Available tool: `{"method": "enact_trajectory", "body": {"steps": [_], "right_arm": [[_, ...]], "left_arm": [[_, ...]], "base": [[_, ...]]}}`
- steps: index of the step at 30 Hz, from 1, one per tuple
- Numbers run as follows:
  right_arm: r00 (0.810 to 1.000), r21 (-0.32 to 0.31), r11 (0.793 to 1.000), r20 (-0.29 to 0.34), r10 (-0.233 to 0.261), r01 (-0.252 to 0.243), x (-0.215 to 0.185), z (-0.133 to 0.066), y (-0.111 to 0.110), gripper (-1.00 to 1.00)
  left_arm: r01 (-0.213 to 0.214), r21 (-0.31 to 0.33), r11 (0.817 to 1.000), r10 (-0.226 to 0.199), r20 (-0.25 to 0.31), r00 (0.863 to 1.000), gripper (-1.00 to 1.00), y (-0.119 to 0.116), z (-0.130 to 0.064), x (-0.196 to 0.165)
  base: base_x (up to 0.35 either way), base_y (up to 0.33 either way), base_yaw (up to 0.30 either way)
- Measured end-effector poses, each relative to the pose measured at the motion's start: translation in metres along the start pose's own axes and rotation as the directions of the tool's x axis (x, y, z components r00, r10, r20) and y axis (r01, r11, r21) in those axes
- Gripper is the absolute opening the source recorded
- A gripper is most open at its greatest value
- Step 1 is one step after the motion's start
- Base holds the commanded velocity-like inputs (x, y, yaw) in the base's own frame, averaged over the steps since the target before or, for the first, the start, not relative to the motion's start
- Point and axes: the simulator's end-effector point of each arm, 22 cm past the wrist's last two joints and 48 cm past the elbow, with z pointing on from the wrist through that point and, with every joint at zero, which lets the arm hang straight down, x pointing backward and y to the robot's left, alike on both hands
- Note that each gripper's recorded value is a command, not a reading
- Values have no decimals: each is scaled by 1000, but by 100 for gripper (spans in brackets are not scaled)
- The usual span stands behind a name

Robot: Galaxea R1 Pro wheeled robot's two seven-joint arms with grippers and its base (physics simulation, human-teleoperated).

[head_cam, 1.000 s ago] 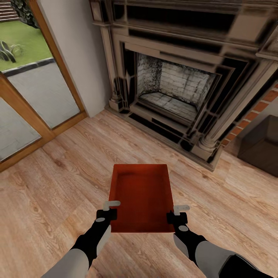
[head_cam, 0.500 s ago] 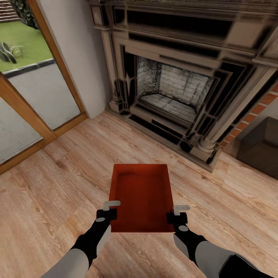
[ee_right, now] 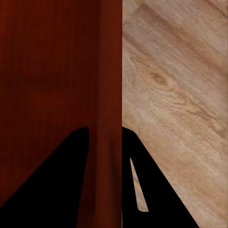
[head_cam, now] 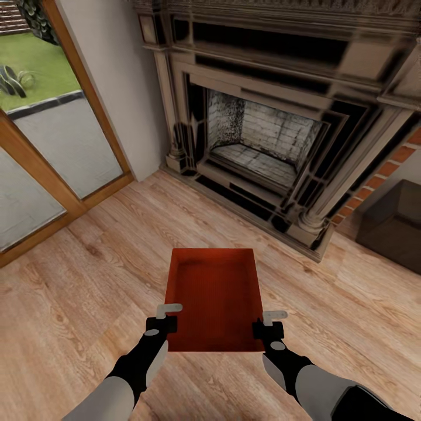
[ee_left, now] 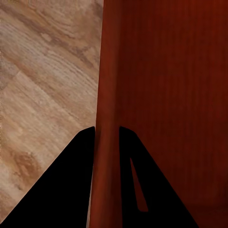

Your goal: Move the two storage containers from the living room to the garage. In the garage, place one container on the floor and stack the other container on top of it (either order is fine).

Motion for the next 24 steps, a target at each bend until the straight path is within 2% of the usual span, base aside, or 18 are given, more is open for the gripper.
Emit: {"method": "enact_trajectory", "body": {"steps": [24], "right_arm": [[1000, -2, 1000, -2, -6, 6, -19, -31, -5, -100]], "left_arm": [[3, 0, 1000, -3, 0, 1000, -100, 2, -33, -15]], "base": [[0, 0, 0]]}}
